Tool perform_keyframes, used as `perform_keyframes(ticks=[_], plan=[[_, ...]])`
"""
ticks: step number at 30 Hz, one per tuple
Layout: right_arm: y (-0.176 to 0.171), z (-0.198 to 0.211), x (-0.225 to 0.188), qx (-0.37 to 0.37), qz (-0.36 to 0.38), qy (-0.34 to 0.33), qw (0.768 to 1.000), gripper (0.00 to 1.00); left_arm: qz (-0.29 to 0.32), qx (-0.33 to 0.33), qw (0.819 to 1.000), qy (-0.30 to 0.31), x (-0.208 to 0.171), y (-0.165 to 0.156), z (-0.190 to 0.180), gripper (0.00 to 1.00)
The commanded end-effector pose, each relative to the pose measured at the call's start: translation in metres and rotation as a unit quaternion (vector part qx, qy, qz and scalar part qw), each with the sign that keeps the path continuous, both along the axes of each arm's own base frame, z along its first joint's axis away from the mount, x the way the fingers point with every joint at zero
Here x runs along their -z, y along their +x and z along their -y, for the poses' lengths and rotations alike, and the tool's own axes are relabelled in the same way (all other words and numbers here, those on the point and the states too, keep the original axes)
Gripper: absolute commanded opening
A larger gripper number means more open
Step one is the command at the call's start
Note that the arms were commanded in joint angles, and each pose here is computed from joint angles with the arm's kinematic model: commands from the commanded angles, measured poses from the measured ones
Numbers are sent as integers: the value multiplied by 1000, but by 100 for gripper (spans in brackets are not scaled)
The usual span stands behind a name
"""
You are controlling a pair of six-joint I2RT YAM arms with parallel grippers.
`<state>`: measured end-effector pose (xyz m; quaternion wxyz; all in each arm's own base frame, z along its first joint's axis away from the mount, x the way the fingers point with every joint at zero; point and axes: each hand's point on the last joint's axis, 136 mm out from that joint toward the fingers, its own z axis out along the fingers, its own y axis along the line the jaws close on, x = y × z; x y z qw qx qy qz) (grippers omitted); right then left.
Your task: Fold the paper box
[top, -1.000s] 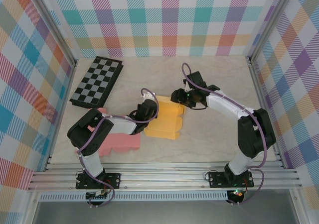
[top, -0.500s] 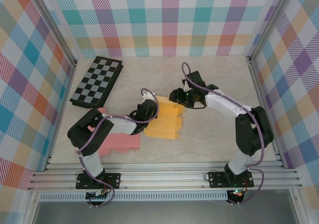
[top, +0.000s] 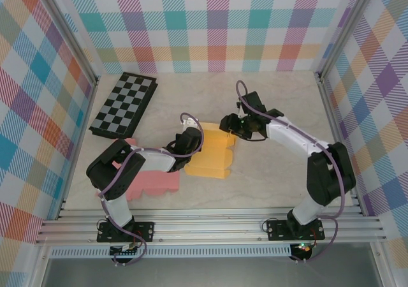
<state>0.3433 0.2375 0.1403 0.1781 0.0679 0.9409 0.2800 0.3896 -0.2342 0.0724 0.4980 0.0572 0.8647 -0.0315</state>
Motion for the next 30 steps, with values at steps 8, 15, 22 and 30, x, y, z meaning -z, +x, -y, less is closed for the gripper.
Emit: perform_keyframes(ticks=[8,15,22,30], plan=[[-46,-7,15,-59,37,-61,996,30,-46,-22,999,7,22,-10,-3,0],[-22,-10,42,-27,97,-89,991,22,-53,-24,998,8,21,-11,-4,0],[12,13,48,24,139,-105,984,20,-57,-22,998,10,21,-14,-5,0],[33,65,70,73,113,-159,978,21,-60,-17,998,9,23,-15,-4,0]])
